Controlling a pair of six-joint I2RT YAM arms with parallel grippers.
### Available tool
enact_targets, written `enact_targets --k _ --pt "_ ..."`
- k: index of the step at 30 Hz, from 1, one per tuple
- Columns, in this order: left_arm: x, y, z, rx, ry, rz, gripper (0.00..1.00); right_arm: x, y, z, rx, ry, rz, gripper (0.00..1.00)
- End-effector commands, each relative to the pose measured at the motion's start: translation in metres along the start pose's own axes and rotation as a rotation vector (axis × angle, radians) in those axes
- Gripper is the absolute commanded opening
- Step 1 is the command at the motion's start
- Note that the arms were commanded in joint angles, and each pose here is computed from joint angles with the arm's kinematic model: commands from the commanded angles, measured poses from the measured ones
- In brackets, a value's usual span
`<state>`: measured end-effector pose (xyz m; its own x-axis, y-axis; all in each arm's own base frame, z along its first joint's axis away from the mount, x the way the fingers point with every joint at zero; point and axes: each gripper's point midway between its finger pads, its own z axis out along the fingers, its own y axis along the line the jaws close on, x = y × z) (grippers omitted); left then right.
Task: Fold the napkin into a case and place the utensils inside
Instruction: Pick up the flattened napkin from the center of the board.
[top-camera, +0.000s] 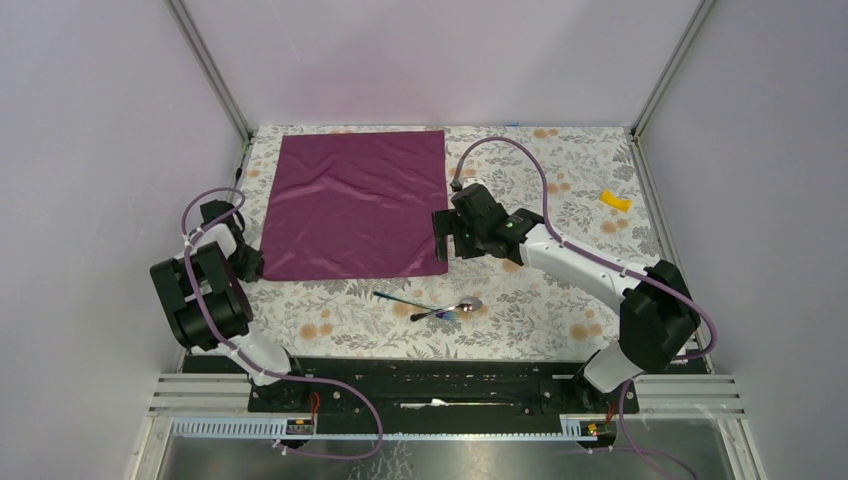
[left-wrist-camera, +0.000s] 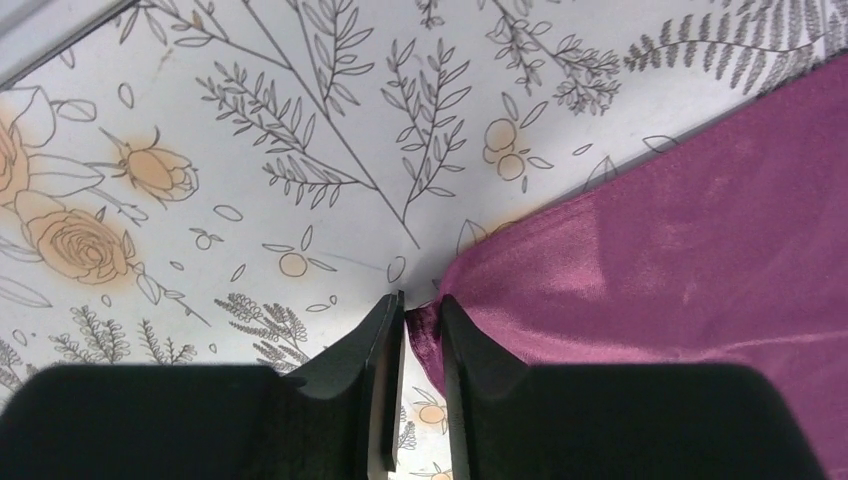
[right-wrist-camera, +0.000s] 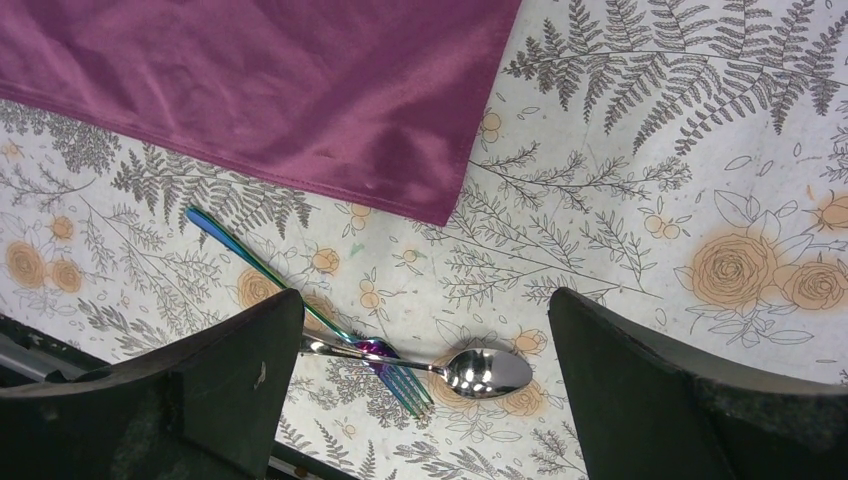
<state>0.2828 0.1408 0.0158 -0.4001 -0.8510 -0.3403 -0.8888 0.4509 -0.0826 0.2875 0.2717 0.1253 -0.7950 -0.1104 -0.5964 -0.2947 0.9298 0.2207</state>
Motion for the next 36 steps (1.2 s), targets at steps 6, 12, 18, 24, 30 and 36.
enact_targets --k 6,12,18,24,30,36 --pt "-0.013 -0.017 -0.008 0.097 -0.056 0.044 0.05 -0.009 -0.022 0.009 0.034 -0.002 0.233 1.0" --pt "-0.004 -0.017 -0.012 0.052 -0.046 0.081 0.0 0.006 0.003 0.026 -0.034 0.139 0.468 0.9" --pt "0.002 -0.016 -0.009 0.031 -0.039 0.041 0.0 0.011 0.009 0.038 0.122 0.147 0.705 0.8" --pt "0.0 -0.005 -0.01 -0.044 -0.042 0.001 0.0 0.042 0.002 0.062 0.385 0.256 0.791 0.79" --pt "-0.001 -0.005 -0.016 -0.053 -0.045 -0.011 0.0 0.054 -0.017 0.071 0.592 0.252 0.788 0.75" --pt "-0.005 -0.007 -0.028 -0.057 -0.088 0.002 0.0 0.057 -0.025 0.081 0.685 0.264 0.765 0.72"
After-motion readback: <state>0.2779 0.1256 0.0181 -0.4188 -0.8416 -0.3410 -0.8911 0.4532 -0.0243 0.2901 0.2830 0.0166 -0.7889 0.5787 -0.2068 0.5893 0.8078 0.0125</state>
